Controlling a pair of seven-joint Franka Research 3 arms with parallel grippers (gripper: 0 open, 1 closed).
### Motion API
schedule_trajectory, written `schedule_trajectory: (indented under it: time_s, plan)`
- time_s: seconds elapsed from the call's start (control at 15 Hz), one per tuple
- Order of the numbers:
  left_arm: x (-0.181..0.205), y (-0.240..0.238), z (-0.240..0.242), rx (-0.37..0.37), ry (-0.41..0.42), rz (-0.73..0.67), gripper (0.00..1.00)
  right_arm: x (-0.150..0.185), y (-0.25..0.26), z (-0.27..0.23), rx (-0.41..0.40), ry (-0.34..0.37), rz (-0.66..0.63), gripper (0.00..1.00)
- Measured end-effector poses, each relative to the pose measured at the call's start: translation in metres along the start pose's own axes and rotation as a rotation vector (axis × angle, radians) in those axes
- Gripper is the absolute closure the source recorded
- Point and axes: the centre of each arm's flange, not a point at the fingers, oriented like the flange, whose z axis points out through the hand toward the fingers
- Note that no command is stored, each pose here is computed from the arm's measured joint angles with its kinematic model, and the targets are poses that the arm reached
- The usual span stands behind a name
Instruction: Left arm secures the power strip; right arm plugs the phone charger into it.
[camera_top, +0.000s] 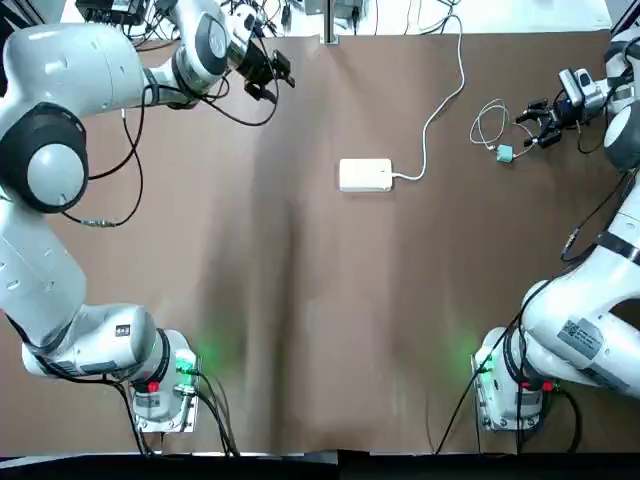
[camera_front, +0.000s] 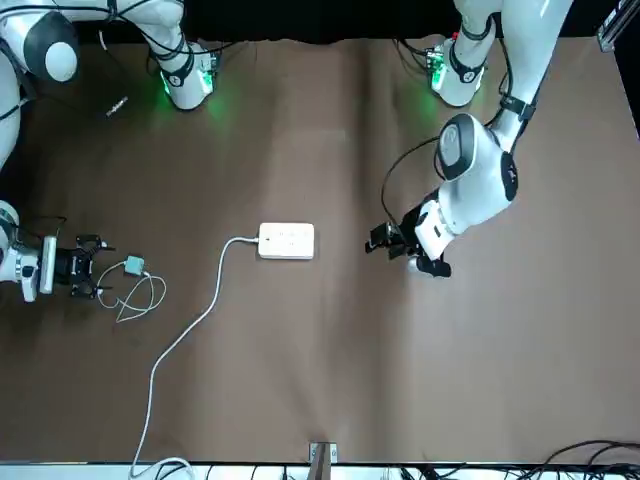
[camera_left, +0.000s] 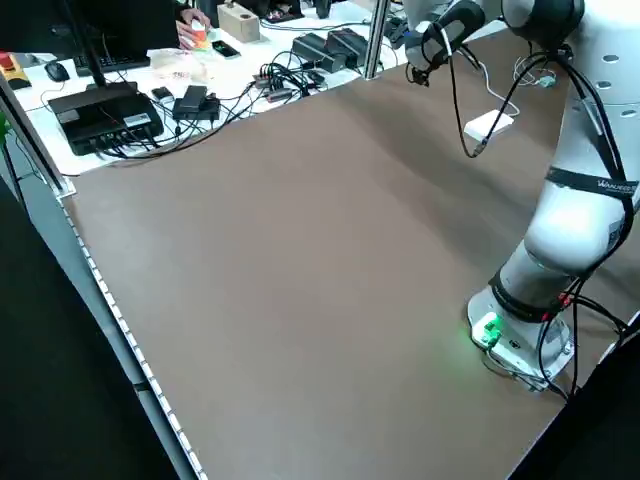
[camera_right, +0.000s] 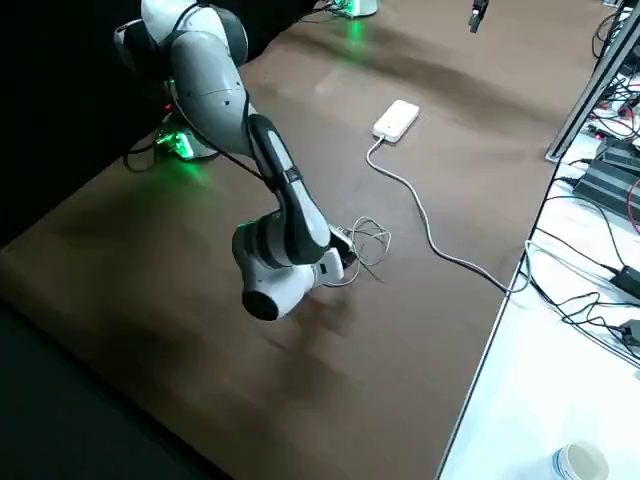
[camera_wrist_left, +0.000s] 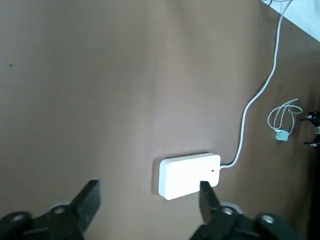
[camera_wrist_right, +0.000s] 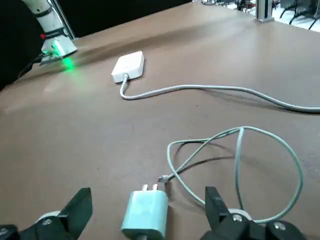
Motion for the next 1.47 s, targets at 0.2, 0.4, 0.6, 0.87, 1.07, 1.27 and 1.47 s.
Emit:
schedule_trajectory:
  time_s: [0.2, 0.4, 0.6, 0.87, 1.07, 1.27, 1.47]
  plan:
    - [-0.012, 0.009, 0.031, -0.034, -0.006, 0.031, 0.27, -0.005, -0.006, -0.005, 0.010, 0.023, -0.032, 0.00]
    - [-0.026, 0.000, 0.075, -0.111, -0.049, 0.011, 0.56, -0.021, -0.006, 0.011, 0.030, 0.043, -0.101, 0.00]
    - [-0.033, -0.012, 0.104, -0.150, -0.062, 0.014, 0.83, -0.039, -0.005, 0.029, 0.048, 0.067, -0.127, 0.01]
    - [-0.036, -0.012, 0.115, -0.164, -0.068, 0.056, 0.99, -0.048, -0.003, 0.040, 0.037, 0.102, -0.161, 0.01]
    - [-0.041, -0.011, 0.145, -0.192, -0.086, 0.117, 0.99, -0.054, -0.001, 0.050, 0.031, 0.130, -0.170, 0.02]
    - [-0.051, -0.005, 0.181, -0.195, -0.057, 0.129, 0.99, -0.058, -0.002, 0.054, 0.024, 0.146, -0.162, 0.03]
    - [-0.070, 0.011, 0.212, -0.195, -0.054, 0.141, 0.99, -0.065, -0.005, 0.061, 0.013, 0.176, -0.144, 0.04]
